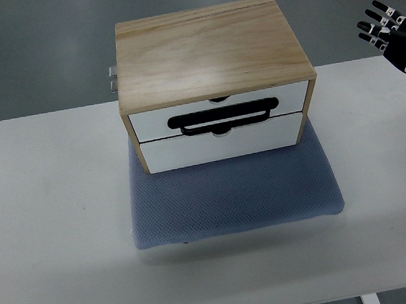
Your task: Open wood drawer with right hand
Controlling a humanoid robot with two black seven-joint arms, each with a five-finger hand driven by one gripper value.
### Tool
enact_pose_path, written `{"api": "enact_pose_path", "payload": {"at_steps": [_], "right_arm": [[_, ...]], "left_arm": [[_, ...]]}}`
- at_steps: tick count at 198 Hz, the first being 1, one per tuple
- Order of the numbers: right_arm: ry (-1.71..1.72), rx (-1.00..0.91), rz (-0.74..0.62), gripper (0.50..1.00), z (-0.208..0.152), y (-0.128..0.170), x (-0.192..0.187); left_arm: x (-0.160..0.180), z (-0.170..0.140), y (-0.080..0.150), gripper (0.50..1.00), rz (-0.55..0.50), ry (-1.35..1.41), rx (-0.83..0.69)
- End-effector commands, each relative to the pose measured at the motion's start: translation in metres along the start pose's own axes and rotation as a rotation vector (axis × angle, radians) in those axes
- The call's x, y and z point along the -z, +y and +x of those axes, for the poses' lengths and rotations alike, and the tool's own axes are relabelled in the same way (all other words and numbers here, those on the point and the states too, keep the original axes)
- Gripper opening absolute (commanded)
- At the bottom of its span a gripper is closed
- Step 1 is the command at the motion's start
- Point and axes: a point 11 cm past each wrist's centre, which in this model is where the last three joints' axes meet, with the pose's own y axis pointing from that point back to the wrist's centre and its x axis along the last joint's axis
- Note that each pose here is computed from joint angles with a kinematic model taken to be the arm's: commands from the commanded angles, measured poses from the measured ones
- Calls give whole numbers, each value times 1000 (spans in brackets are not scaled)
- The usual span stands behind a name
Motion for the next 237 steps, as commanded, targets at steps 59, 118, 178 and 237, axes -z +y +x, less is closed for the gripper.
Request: {"api": "enact_pose_path", "payload": {"at_steps": [59, 118, 178, 237], "right_arm": [[419, 145, 58, 942, 11, 25, 80], [580, 348, 64, 944, -6, 37, 116], [670, 463, 61, 944, -37, 38, 129], [743, 714, 36, 944, -103, 52, 113]], "left_arm": [[0, 0, 0, 1000, 0, 0, -1], [0, 0, 0, 1000, 0, 0, 1], [0, 0, 0, 1000, 0, 1, 1], [0, 0, 0, 1000, 0, 0, -1]]}}
